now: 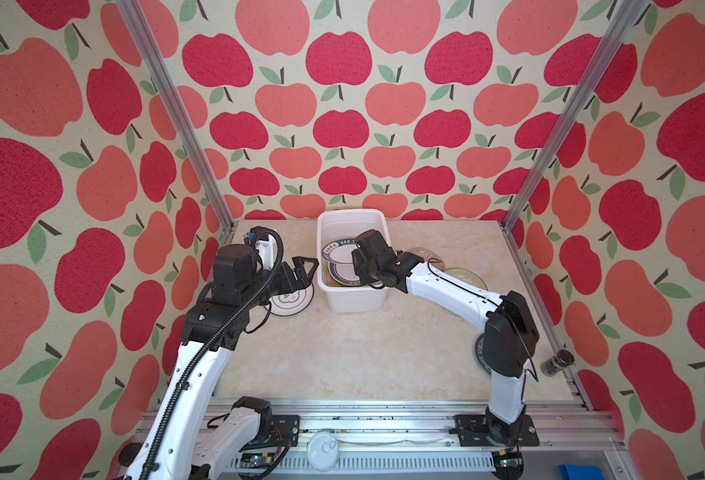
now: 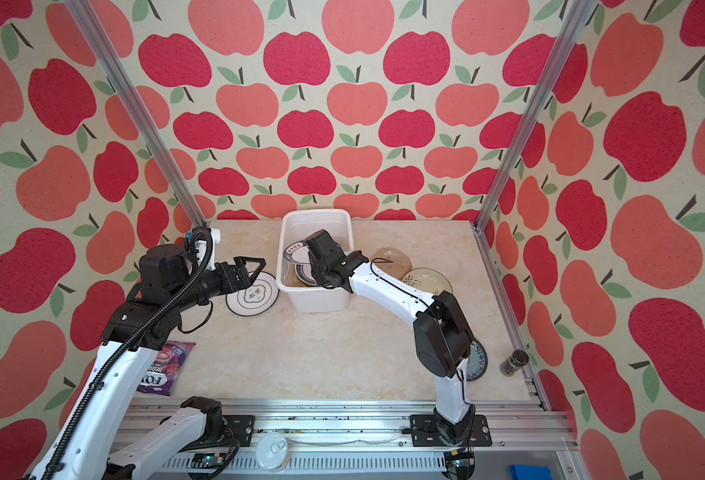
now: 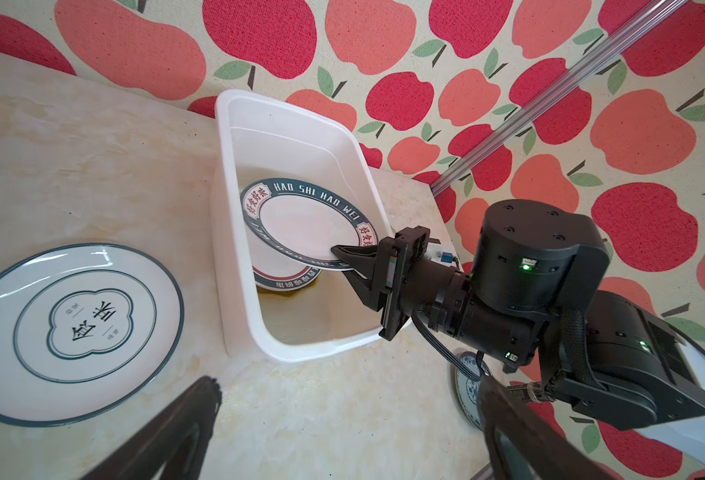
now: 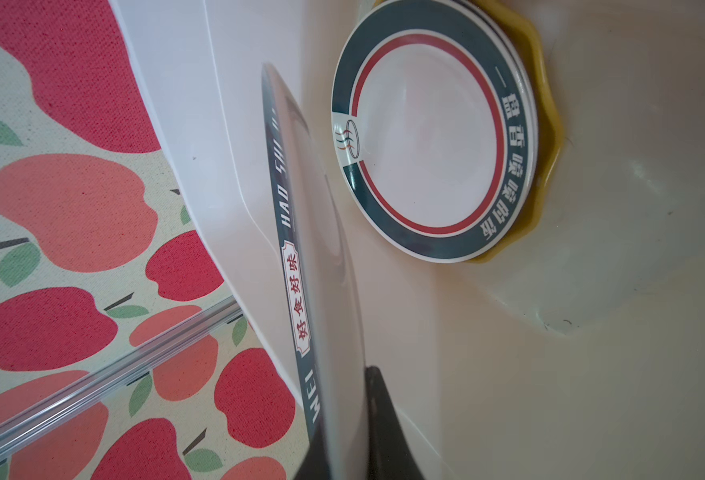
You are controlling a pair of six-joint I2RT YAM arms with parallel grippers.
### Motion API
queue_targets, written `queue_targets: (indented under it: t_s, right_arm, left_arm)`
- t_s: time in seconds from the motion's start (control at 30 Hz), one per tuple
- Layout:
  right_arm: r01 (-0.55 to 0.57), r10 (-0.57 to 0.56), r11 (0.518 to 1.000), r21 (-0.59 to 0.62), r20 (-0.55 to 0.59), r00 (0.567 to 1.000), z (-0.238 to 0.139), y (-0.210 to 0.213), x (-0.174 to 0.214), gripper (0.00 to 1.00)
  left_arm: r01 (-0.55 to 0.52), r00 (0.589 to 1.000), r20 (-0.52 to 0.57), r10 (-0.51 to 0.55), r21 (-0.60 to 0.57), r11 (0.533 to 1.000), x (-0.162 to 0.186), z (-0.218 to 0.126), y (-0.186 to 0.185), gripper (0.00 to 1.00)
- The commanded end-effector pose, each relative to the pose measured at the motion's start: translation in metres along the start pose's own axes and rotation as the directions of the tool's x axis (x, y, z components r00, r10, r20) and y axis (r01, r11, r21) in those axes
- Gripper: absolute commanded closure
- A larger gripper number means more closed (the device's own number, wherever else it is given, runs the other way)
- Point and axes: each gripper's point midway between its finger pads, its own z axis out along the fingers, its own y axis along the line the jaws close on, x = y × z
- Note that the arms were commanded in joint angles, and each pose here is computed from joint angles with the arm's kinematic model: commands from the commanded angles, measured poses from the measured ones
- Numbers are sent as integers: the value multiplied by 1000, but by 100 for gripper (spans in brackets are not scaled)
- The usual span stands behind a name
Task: Place the plates into the plastic bin on the countertop
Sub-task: 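Carry the green-rimmed plate over the bin with the right gripper while the left draws back, then lower the green-rimmed plate into the bin against the stacked plates with the right gripper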
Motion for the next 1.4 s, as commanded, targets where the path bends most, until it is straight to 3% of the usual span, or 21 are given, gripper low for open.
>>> queue_targets:
  t_s: [0.0, 0.6, 1.37]
  right_arm:
    - [-32, 31, 999, 11, 65, 997, 0, 2, -5, 99]
    - [-116, 109, 992, 54, 118, 987, 42, -15, -9, 97]
    - [-240, 208, 967, 89, 274, 939, 52, -30, -20, 91]
  left_arm:
    - [-38, 999, 8, 38, 3, 999, -7, -10, -7, 1]
    - [-65, 998, -6, 65, 30, 997, -1, -25, -16, 1]
    - [-76, 997, -16, 76, 15, 997, 5, -29, -13, 1]
